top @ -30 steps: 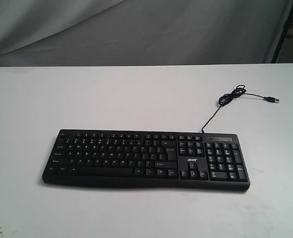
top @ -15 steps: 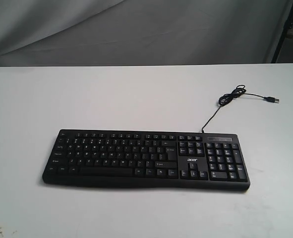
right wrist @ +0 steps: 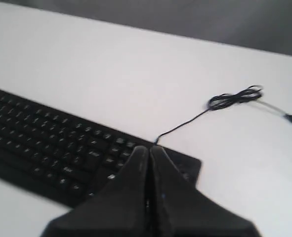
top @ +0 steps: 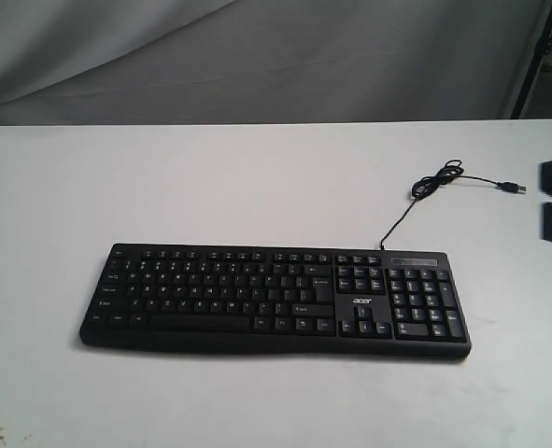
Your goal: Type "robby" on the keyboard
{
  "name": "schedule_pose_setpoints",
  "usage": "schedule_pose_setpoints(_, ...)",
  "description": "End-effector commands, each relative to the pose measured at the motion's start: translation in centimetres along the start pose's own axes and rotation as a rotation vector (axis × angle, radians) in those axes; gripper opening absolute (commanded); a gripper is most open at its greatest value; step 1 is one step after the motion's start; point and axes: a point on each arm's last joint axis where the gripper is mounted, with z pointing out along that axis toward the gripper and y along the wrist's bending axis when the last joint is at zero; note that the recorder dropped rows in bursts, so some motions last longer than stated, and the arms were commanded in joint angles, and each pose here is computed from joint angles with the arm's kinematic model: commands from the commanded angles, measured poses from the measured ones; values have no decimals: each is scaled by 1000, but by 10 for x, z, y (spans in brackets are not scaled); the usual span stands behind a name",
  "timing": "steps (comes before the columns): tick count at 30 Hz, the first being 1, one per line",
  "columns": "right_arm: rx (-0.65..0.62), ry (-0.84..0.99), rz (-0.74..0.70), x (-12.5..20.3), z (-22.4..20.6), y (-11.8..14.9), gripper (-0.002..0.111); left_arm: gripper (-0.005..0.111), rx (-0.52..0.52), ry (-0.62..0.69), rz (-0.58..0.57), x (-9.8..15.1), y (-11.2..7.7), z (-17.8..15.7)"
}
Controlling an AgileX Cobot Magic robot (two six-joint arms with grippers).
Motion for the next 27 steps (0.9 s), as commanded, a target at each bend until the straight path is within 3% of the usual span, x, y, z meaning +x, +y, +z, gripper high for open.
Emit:
schedule_pose_setpoints(1,-134,152,-68,-18,39,35,0,0,5,-7,3,1,0,0)
schedule_pose_setpoints(4,-236,274,-122,-42,80,71,0,0,5,-7,3,1,0,0)
schedule_pose_setpoints(10,-503,329,-242,-79,132,127,0,0,5,-7,3,1,0,0)
schedule_pose_setpoints(16,-553,437,-322,-48,210,172,0,0,5,-7,3,1,0,0)
schedule_pose_setpoints(27,-524,359,-333,-3,279,195,0,0,5,-7,3,1,0,0)
